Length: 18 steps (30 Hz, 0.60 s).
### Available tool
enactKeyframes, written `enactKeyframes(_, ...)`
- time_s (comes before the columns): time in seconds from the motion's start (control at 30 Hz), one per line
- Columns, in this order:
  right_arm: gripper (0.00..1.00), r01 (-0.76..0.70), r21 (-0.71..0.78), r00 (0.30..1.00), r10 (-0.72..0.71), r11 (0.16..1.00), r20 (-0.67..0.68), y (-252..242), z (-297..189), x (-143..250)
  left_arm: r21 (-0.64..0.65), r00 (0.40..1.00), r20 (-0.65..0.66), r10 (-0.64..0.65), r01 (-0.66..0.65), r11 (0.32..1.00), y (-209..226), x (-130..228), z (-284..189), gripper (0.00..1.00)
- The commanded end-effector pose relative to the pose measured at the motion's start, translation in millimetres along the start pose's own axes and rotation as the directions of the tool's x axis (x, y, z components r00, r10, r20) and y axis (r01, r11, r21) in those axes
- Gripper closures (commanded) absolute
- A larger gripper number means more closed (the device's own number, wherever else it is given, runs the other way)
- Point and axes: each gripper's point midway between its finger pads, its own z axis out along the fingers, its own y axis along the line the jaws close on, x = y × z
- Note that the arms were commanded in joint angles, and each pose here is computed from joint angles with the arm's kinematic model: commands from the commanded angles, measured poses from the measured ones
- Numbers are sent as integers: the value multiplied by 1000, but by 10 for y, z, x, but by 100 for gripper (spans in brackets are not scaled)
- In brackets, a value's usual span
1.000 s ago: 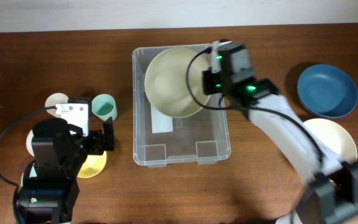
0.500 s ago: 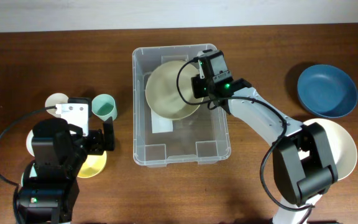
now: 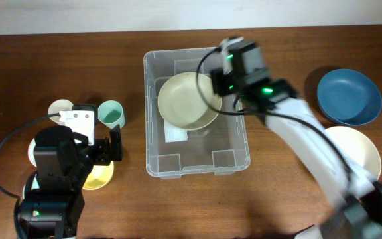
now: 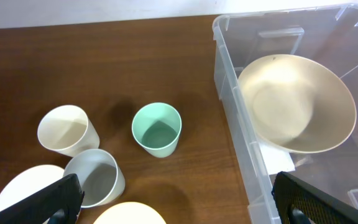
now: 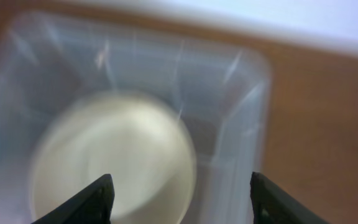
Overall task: Pack container
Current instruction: 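Open the right gripper and withdraw it to the right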
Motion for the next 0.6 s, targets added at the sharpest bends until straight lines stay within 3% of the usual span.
enactKeyframes(0.0, 28, -82, 232, 986, 45, 969, 162, -673, -665, -442, 9, 1000, 16, -11, 11, 1000, -12, -65, -34, 1)
enactKeyframes(0.1, 27, -134, 401, 987, 88, 906, 131, -1257, -826, -304, 9, 1000, 17, -11, 11, 1000, -12, -67, -34, 1)
enactKeyframes(0.3, 27, -145, 590, 961, 254, 794, -105, -2238, -604, 511, 9, 1000, 17, -11, 11, 1000, -12, -66, -34, 1)
enactKeyframes(0.57, 18, -58, 654, 809, 420, 754, -412, -2790, 106, 1707, 9, 1000, 17, -11, 11, 1000, -12, -66, -34, 0)
